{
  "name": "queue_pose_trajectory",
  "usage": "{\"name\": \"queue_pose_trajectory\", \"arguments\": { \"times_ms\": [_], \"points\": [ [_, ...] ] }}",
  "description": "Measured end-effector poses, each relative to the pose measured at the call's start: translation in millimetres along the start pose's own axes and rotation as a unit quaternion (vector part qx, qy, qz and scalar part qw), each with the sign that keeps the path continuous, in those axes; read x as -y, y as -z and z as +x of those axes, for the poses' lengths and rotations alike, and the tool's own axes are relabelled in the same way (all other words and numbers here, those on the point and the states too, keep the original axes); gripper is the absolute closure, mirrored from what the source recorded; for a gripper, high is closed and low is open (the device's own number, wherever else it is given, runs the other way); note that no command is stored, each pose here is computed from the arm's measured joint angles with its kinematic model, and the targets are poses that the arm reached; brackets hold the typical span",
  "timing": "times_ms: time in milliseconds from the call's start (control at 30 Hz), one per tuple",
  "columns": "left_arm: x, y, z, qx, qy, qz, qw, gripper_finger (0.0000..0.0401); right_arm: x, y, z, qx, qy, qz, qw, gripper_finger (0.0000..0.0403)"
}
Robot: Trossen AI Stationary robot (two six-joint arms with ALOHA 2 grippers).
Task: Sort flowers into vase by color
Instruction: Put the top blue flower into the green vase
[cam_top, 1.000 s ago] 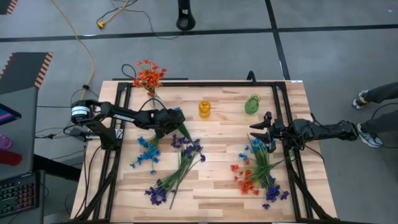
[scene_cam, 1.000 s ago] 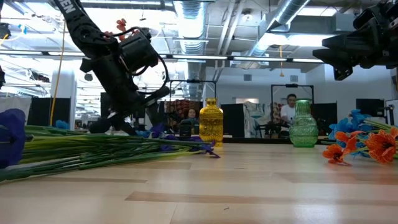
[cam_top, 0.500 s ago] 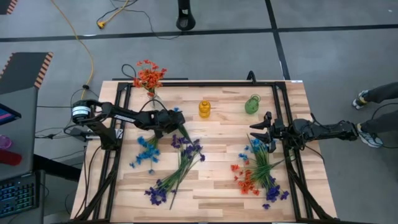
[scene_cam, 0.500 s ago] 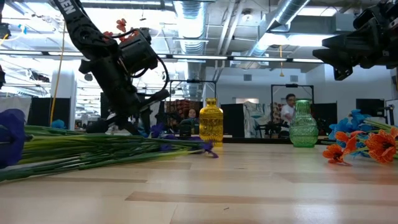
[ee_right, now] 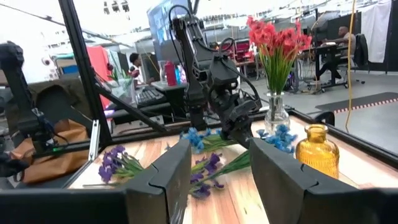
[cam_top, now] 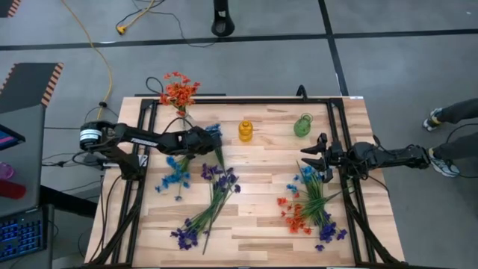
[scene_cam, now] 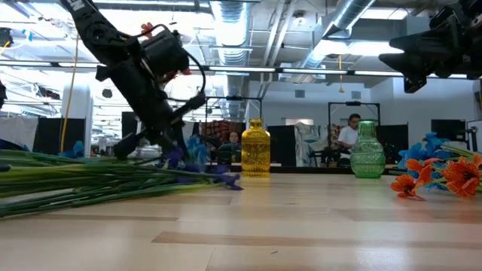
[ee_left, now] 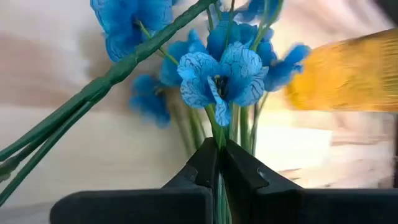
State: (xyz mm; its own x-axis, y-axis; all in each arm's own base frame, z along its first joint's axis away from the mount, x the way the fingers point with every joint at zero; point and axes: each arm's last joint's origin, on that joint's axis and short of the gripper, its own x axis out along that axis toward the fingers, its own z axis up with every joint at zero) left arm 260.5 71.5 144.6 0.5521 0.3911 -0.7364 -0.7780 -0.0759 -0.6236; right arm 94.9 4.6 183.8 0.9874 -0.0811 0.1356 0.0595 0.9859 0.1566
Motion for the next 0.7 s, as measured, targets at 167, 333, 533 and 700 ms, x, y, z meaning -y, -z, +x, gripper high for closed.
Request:
{"name": "queue_pose_trajectory", "arguments": {
  "times_ms": [167,333,533,700],
  "points": [
    [9.9,1.2,-16.9,0.028,0.038,0.026,0.999,0.04,-0.1,-0.8,0.0,0.004,-0.001,0.001,1.0,0.0212],
    [22.9,5.0,-32.6,0.066,0.095,0.051,0.992,0.04,-0.8,-6.3,-0.2,0.032,-0.004,0.006,0.999,0.0212],
    [36.7,12.7,-44.2,0.079,0.162,0.08,0.98,0.0401,-1.4,-11.5,-0.7,0.059,-0.008,0.011,0.998,0.0212],
    [45.5,21.7,-51.2,0.084,0.209,0.123,0.967,0.0401,-1.5,-12.1,-0.7,0.062,-0.008,0.011,0.998,0.0212]
  ]
}}
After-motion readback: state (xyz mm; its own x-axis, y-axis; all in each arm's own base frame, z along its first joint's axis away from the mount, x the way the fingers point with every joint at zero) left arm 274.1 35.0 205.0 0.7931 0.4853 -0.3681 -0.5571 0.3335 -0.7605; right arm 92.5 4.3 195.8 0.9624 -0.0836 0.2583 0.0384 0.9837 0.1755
